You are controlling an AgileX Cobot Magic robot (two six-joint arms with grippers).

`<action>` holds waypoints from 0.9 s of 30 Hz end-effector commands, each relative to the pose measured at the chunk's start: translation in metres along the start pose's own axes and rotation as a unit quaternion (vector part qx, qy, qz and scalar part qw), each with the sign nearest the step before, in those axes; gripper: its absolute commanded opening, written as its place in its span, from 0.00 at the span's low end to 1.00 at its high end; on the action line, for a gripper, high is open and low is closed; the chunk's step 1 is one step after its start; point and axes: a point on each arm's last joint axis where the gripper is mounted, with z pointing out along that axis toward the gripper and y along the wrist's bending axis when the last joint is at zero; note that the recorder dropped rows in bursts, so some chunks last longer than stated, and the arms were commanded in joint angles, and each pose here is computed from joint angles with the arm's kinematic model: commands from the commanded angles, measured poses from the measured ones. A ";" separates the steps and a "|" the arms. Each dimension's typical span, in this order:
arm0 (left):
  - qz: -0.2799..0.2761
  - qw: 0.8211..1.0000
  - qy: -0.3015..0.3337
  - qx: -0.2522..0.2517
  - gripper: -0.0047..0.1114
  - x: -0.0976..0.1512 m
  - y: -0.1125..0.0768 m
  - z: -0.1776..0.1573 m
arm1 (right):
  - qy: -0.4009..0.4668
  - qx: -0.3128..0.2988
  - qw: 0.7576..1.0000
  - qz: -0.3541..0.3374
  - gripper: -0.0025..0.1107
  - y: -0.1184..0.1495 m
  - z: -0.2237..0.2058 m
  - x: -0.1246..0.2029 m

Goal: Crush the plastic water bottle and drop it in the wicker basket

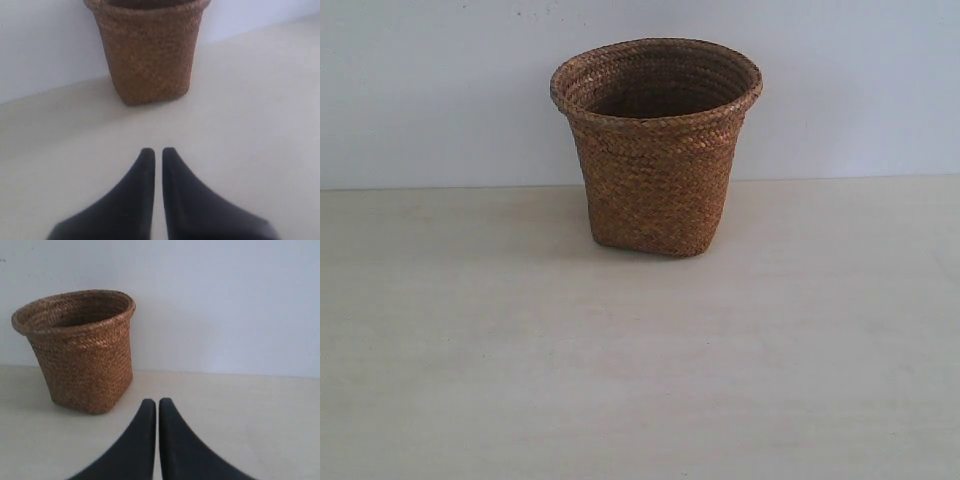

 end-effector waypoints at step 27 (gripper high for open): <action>-0.031 0.992 -0.111 -0.049 0.07 0.073 0.008 0.003 | -0.030 0.015 0.999 -0.004 0.02 -0.005 0.015 0.071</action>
